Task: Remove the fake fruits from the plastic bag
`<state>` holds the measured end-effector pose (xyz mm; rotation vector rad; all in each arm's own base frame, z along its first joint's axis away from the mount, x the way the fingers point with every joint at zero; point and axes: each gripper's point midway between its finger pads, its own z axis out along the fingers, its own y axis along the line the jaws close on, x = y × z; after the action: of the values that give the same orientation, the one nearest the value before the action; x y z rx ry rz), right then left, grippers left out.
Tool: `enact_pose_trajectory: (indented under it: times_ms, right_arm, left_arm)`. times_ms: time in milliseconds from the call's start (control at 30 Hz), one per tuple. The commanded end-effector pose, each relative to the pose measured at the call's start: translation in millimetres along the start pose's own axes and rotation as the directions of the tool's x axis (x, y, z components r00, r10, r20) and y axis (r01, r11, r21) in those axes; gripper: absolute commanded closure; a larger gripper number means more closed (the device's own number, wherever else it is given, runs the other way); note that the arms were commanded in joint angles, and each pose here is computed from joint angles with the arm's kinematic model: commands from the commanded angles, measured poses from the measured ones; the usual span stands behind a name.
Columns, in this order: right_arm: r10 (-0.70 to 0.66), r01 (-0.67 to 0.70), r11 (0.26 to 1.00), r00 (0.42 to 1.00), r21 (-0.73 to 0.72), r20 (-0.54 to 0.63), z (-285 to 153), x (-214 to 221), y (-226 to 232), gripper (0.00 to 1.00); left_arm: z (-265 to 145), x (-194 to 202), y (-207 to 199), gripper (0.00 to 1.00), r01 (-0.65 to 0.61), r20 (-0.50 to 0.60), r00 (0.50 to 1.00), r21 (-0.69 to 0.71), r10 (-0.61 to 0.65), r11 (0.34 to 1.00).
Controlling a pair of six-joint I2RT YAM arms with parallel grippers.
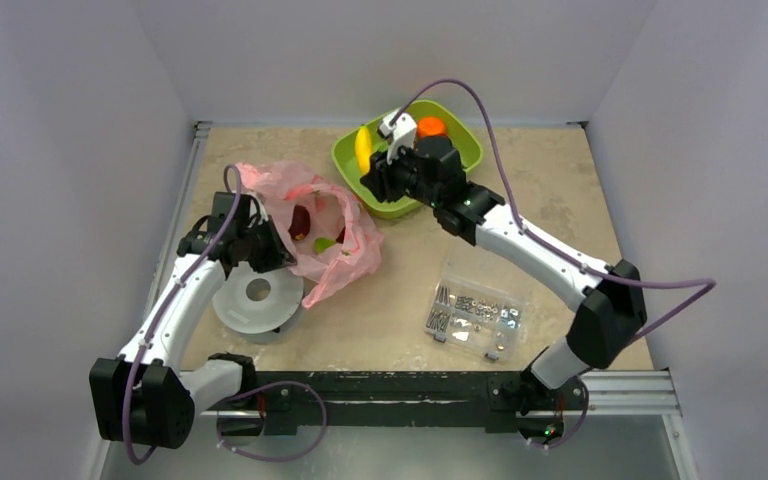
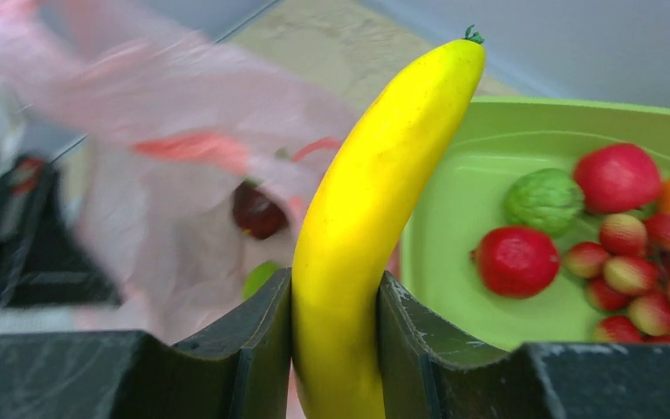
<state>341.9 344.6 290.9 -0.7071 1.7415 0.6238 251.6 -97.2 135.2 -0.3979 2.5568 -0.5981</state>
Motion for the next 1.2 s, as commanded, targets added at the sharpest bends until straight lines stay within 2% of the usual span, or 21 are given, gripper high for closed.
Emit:
enact_pose_trajectory:
  times_ms: [0,133,367,567,733,833,933,1067,1167]
  right_arm:
    - [0.167,-0.185,0.963,0.981,0.198,0.102,37.8,-21.3,-72.2,1.0]
    - [0.174,-0.173,0.941,0.984,0.291,0.02,85.1,5.1,-103.7,1.0]
    - [0.178,-0.138,0.926,0.98,0.35,-0.084,151.2,54.0,-138.0,1.0]
    - [0.202,-0.147,0.929,0.97,0.34,-0.133,173.2,86.0,-147.4,0.82]
    - [0.205,-0.136,0.925,0.965,0.356,-0.165,175.2,99.6,-150.4,0.64]
    - [0.203,-0.13,0.926,0.963,0.355,-0.177,170.8,96.0,-149.7,0.46]
    - [0.201,-0.122,0.926,0.961,0.358,-0.192,162.9,83.1,-148.0,0.36]
    - [0.182,-0.097,0.917,0.965,0.386,-0.19,137.6,59.3,-145.7,0.34]
    - [0.168,-0.106,0.934,0.973,0.342,-0.156,114.7,34.9,-125.4,0.35]
  left_arm:
    - [-5.1,-12.9,-6.4,1.0,-0.027,0.035,0.999,0.019,0.027,0.999]
    - [-0.5,-9.5,-7.2,1.0,-0.007,0.02,1.0,0.031,0.006,0.999]
    - [-3.3,-7.1,0.2,1.0,-0.034,0.007,0.999,-0.008,0.034,0.999]
    - [-5.5,-6.2,-0.7,1.0,-0.062,-0.002,0.998,-0.003,0.062,0.998]
    - [-4.8,-4.2,-2.7,1.0,-0.074,-0.02,0.997,0.013,0.075,0.997]
    - [-5.1,-4.4,-3.8,1.0,-0.074,-0.02,0.997,0.018,0.074,0.997]
    - [-4.9,-4.1,-4.1,1.0,-0.073,-0.02,0.997,0.021,0.073,0.997]
    - [-5.1,-4.3,-3.4,1.0,-0.075,-0.017,0.997,0.018,0.075,0.997]
    - [-4.8,-3.8,-3.2,1.0,-0.072,-0.016,0.997,0.018,0.072,0.997]
